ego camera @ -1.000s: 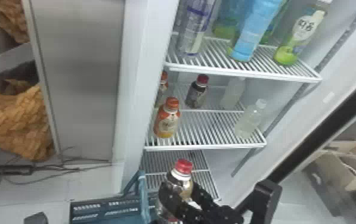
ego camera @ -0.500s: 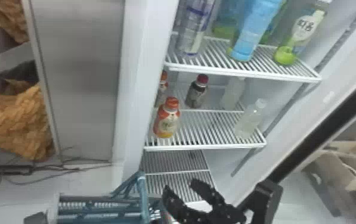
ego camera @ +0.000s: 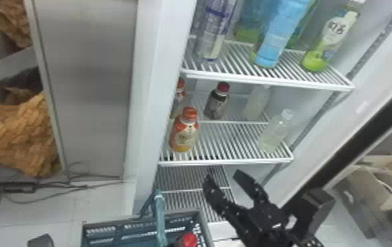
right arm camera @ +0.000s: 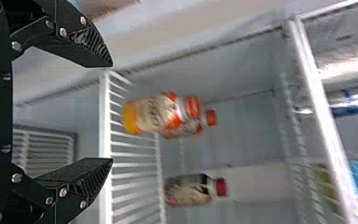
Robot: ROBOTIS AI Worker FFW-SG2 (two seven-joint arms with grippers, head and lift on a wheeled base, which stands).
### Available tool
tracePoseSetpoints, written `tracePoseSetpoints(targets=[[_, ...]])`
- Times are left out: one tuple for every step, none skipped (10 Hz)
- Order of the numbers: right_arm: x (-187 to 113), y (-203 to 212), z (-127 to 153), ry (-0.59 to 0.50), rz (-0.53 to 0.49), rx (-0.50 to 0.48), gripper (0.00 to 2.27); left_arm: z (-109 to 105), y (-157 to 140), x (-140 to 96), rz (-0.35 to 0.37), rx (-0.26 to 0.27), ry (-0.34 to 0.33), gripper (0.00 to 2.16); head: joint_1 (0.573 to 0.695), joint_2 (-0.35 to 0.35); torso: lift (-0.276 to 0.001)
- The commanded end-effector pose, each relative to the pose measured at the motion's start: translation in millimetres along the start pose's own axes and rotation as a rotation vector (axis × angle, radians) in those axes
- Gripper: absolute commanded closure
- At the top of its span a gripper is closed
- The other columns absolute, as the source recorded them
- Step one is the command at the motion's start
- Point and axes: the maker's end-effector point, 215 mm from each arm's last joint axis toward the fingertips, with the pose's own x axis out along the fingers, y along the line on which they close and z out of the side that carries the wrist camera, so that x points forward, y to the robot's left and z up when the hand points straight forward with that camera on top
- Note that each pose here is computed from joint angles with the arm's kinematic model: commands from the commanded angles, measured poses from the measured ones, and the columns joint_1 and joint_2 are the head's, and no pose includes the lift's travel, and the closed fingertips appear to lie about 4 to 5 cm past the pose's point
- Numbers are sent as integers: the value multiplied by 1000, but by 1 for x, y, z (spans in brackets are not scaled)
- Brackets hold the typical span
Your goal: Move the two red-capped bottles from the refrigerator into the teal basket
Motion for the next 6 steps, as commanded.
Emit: tracePoseSetpoints(targets=[[7, -22, 16, -70, -43, -34, 331, 0, -1, 0, -2, -2, -1, 1153, 695, -350, -228], [13, -38, 24, -116, -71, -44, 331, 0, -1, 0, -4, -3, -1, 1153, 695, -350, -228], [20, -46, 31, -137, -84, -66, 328, 0, 0, -1, -2, -4, -3, 1153, 695, -350, -228], [23, -53, 41, -164, -95, -91, 325, -1, 0, -1, -2, -6, 2, 1153, 695, -350, -228], [26, -59, 40, -173, -101, -96, 325, -1, 0, -1, -2, -6, 2, 1153, 695, -350, -228], [31, -63, 42, -183, -106, -99, 325, 0, 0, -1, -2, -5, -1, 1153, 695, -350, -228]])
